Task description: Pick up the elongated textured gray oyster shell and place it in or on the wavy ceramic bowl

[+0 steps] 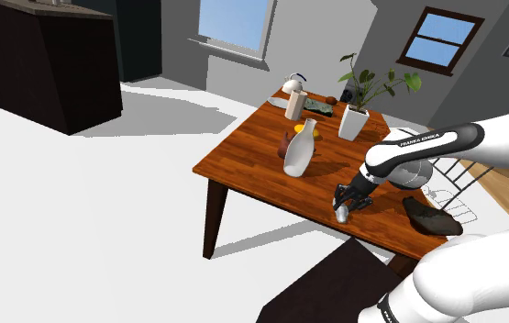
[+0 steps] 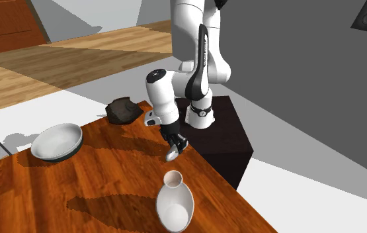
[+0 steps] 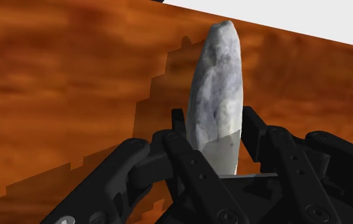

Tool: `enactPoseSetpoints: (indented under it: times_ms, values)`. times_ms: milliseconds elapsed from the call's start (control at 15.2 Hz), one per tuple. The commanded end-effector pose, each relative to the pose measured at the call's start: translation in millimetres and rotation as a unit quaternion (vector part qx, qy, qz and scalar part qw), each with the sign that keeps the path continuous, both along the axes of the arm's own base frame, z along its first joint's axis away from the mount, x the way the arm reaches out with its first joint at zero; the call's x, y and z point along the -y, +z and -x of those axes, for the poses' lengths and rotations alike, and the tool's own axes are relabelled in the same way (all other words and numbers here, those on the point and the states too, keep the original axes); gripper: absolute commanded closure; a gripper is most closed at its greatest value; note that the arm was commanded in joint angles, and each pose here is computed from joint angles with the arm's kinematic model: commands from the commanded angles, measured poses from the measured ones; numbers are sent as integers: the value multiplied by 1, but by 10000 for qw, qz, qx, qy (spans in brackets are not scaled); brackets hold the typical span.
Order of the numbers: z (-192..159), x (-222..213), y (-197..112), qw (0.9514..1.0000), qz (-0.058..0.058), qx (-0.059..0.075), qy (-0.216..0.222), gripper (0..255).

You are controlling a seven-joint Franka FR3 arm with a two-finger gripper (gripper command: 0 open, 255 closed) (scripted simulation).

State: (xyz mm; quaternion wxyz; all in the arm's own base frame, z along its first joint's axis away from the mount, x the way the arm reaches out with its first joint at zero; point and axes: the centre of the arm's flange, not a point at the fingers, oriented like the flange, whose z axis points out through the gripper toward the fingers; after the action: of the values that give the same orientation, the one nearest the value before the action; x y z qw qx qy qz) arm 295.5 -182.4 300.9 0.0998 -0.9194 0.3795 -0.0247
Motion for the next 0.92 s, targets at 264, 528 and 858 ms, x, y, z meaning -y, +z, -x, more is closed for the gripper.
enactPoseSetpoints:
  times_ms: [264,528,858]
  values:
    - [0,0,0,10000,-1,-2,0,255]
    - [0,0,5,10000,-1,-2,0,255]
    - [0,0,31,10000,-1,-2,0,255]
